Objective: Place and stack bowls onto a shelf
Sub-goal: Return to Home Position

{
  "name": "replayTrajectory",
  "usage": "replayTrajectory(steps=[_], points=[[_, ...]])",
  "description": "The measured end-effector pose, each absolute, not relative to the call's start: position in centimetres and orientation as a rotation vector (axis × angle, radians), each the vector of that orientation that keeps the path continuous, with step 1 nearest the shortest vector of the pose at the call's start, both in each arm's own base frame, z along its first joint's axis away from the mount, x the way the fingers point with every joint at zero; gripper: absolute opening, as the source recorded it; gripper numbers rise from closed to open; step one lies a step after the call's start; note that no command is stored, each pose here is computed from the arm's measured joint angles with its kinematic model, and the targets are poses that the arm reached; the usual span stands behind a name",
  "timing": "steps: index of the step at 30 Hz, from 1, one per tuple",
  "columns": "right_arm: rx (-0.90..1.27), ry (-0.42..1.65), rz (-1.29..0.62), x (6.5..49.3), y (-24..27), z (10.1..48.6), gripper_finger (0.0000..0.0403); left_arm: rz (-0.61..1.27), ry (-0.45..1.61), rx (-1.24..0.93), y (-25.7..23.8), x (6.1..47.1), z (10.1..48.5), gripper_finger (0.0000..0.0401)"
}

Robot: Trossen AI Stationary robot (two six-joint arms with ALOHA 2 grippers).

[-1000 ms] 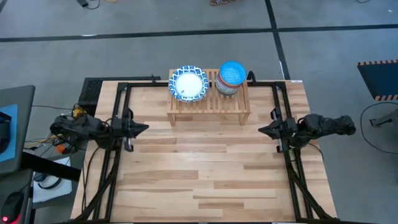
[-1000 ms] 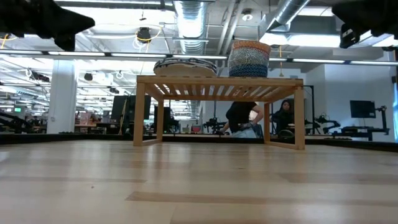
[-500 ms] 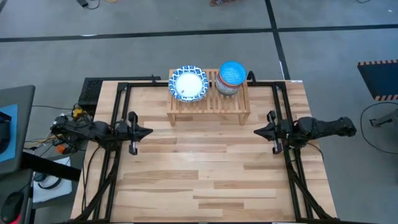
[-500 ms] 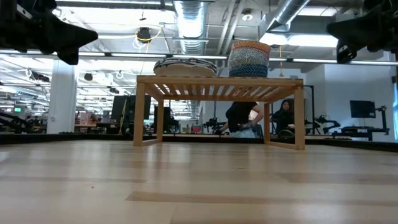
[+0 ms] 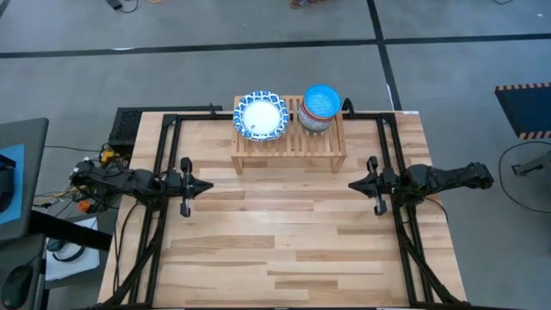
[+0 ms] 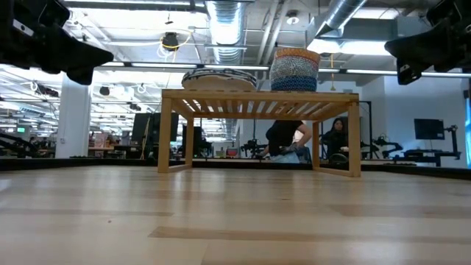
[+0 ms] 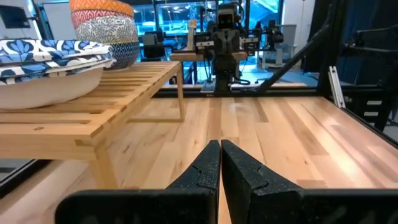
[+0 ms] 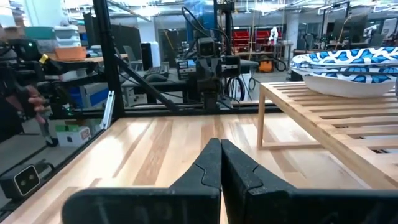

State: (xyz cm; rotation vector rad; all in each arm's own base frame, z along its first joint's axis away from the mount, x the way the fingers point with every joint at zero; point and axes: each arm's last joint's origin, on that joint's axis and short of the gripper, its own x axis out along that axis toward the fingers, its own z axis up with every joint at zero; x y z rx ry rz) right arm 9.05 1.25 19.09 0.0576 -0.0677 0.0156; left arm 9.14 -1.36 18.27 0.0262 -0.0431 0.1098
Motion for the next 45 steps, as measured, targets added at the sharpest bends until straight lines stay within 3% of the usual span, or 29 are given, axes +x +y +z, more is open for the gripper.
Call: replayTrajectory(steps=[33,45], points=[[0.132,-0.149,0.018,9.0,1.2,19.9,0.0021,0.160,-0.149,0.086,-0.5,9.2,19.4,0.0000],[0.033,-0.101,0.004,9.0,1.0,19.4,0.0021,0.164,-0.124,0.035,0.3,9.6,17.9,0.0000]])
